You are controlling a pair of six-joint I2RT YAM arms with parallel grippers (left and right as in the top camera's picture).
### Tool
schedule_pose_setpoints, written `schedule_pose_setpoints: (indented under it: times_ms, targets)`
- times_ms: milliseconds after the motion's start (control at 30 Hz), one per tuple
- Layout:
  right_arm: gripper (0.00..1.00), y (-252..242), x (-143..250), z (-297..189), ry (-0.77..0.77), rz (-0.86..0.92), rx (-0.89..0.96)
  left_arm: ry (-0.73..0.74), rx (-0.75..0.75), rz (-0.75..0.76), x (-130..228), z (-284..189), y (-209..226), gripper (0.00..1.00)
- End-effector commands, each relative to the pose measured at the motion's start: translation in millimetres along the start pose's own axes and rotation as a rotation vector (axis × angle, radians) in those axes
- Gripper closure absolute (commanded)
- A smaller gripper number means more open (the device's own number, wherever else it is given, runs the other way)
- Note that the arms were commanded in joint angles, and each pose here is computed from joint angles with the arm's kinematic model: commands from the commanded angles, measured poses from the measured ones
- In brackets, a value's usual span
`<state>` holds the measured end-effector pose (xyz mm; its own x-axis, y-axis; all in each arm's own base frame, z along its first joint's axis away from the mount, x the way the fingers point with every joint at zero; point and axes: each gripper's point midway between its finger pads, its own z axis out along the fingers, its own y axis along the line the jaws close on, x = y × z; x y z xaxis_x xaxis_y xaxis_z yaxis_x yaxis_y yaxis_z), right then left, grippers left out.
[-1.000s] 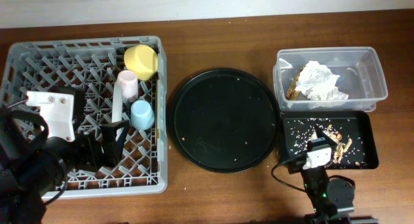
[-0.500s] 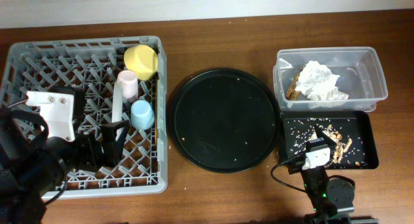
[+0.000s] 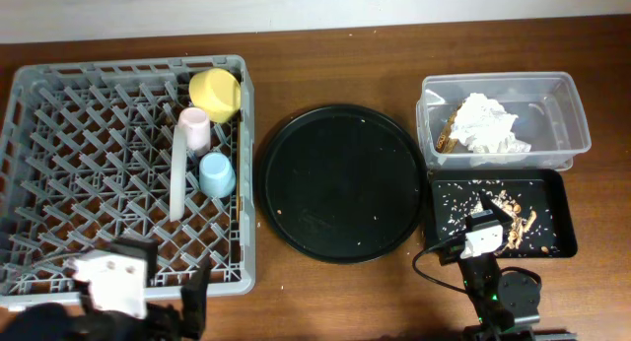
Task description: Sort waste into correct bins and load items into the dishwasher rack
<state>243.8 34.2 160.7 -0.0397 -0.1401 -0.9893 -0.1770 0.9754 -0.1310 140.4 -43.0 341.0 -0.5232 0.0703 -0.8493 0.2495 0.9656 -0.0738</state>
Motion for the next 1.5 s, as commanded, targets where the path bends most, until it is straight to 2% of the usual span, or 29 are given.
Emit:
schedule_pose_setpoints:
  times_ms: [0,67,100,233,300,367,400,500,600,667,767,1467]
  targets:
    - [0.02,4,2,0,0.002,-0.004,-0.018,-0.075,-0.022,0.041,40,30,7,0.01]
    - [0.01,4,2,0,0.002,-0.004,-0.018,-0.238,-0.032,0.095,33,42,10,0.01]
    - [0.01,4,2,0,0.002,-0.004,-0.018,-0.390,-0.048,0.139,17,48,13,0.01]
    - [0.01,4,2,0,0.002,-0.004,-0.018,-0.783,-0.106,0.241,-16,43,19,0.01]
    - [0.01,4,2,0,0.002,-0.004,-0.018,-0.880,-0.149,0.151,-20,50,35,0.01]
    - [0.01,4,2,0,0.002,-0.004,-0.018,-0.863,-0.194,0.048,-6,70,53,0.01]
    - [0.01,4,2,0,0.002,-0.004,-0.018,-0.816,-0.245,-0.036,12,89,71,0.01]
    - [0.01,4,2,0,0.002,-0.004,-0.018,-0.730,-0.338,-0.135,48,121,96,0.00]
    - [0.01,4,2,0,0.002,-0.004,-0.018,-0.657,-0.371,-0.154,76,144,106,0.01]
    - [0.01,4,2,0,0.002,-0.004,-0.018,-0.510,-0.410,-0.154,107,160,113,0.01]
    - [0.01,4,2,0,0.002,-0.004,-0.018,-0.493,-0.434,-0.058,105,160,112,0.01]
    - [0.01,4,2,0,0.002,-0.004,-0.018,-0.494,-0.419,-0.055,105,161,110,0.01]
